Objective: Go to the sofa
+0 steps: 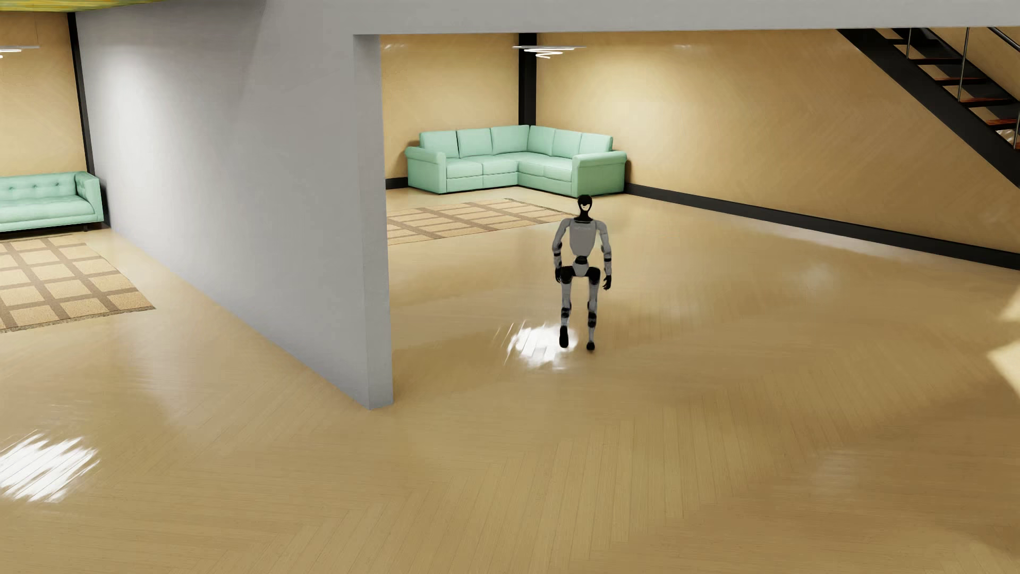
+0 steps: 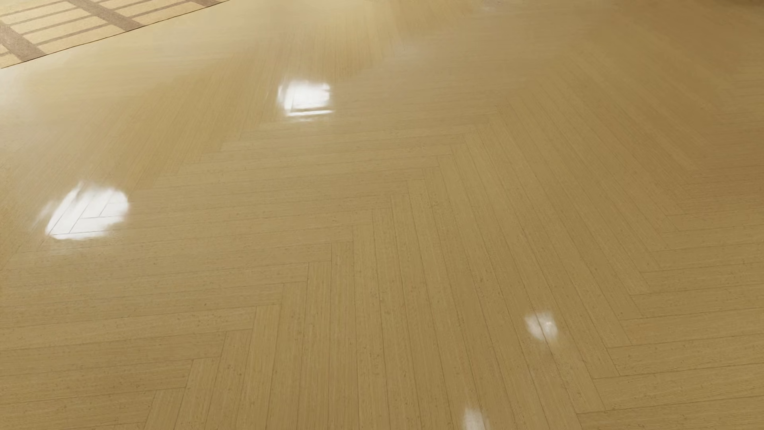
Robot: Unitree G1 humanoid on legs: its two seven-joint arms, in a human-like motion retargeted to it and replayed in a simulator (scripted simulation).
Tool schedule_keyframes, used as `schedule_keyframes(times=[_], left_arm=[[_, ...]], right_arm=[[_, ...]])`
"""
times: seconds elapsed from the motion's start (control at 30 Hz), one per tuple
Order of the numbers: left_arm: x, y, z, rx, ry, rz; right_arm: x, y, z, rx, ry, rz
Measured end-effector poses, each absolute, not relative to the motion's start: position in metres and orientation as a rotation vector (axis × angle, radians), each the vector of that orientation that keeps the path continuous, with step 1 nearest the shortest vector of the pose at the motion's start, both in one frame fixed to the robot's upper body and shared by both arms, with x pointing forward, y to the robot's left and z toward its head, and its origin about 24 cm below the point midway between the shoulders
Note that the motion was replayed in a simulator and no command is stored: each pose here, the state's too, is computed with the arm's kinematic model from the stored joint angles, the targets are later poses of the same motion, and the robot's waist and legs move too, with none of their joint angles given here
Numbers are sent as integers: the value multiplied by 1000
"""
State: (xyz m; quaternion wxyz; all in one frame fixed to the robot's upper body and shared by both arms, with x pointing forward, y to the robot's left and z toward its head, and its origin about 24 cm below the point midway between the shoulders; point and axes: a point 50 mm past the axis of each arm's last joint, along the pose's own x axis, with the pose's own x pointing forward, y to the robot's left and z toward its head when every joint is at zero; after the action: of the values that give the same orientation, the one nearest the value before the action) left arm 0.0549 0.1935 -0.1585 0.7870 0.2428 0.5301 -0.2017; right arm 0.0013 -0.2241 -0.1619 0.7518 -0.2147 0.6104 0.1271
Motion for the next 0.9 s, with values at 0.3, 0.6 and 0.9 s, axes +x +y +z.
schedule_keyframes(times=[0.3,0.6,0.9], left_arm=[[-73,211,-161,507,1527,-461],[68,204,-150,524,1082,-390],[138,207,-125,478,874,-265]], right_arm=[[120,-226,-124,-443,903,169],[3,-221,-159,-454,1299,279],[-66,-228,-160,-476,1542,314]])
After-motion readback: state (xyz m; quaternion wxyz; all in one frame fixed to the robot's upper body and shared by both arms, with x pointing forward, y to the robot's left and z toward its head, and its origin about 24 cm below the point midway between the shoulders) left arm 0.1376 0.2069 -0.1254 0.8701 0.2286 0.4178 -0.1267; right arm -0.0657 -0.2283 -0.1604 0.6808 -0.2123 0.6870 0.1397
